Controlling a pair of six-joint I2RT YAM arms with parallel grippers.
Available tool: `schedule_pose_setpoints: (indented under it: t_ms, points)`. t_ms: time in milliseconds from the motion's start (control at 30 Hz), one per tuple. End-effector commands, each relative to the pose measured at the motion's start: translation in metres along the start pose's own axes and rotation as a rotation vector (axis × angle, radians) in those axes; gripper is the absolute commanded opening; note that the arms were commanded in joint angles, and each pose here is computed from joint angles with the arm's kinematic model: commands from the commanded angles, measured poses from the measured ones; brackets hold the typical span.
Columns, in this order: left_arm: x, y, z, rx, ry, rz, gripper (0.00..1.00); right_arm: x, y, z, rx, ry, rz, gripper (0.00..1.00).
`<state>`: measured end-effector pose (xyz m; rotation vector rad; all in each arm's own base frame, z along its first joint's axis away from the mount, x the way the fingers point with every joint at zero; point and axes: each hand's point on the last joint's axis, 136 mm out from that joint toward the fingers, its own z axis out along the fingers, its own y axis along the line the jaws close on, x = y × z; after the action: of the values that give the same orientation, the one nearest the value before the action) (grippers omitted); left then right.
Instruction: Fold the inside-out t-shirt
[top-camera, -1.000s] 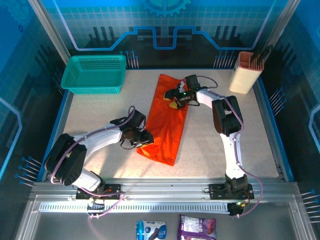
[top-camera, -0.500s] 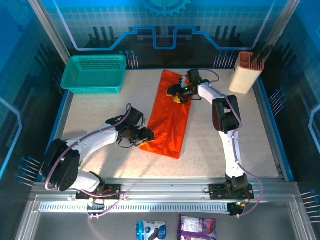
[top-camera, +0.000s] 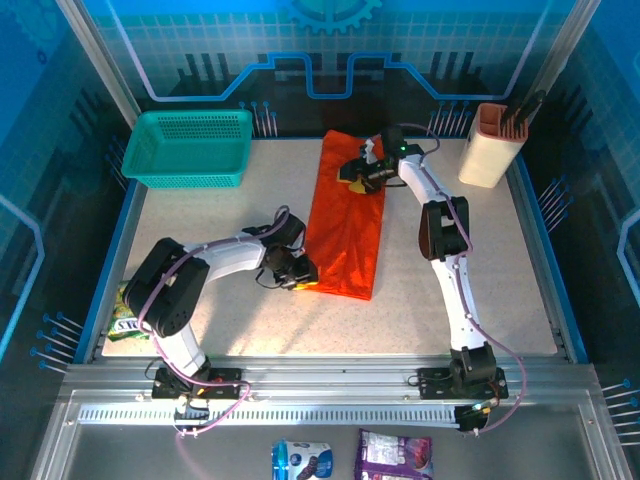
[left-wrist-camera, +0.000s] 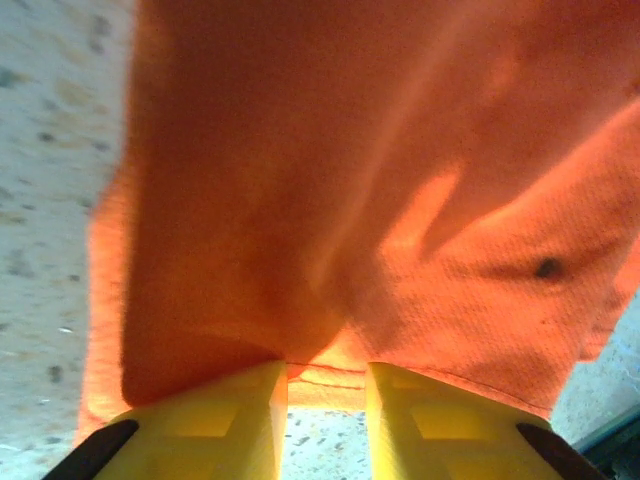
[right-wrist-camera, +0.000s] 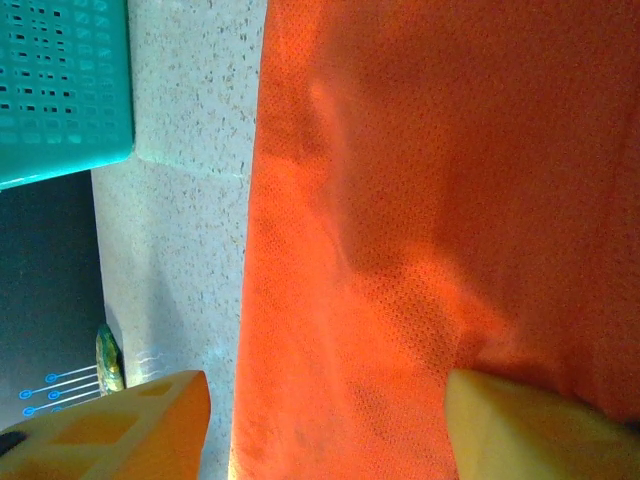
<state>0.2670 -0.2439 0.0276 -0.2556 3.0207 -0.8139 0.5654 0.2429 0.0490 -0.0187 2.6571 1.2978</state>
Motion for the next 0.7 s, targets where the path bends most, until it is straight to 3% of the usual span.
schedule_pose_setpoints:
  t_ms: [0, 233, 367, 667]
  points:
    - [0.02, -0.01, 0.003, 0.048, 0.045, 0.035, 0.28, 0.031, -0.021, 0.014, 0.036, 0.102, 0.087, 0.64]
    - [0.051, -0.005, 0.011, 0.092, 0.071, -0.009, 0.26, 0.045, 0.054, -0.022, -0.001, 0.073, 0.009, 0.64]
    - [0.061, -0.015, 0.015, 0.128, 0.08, -0.003, 0.27, 0.071, 0.08, -0.049, 0.074, 0.054, -0.025, 0.64]
    - [0.069, -0.056, 0.001, 0.231, 0.069, 0.041, 0.3, 0.185, 0.072, -0.084, 0.219, 0.082, 0.002, 0.59]
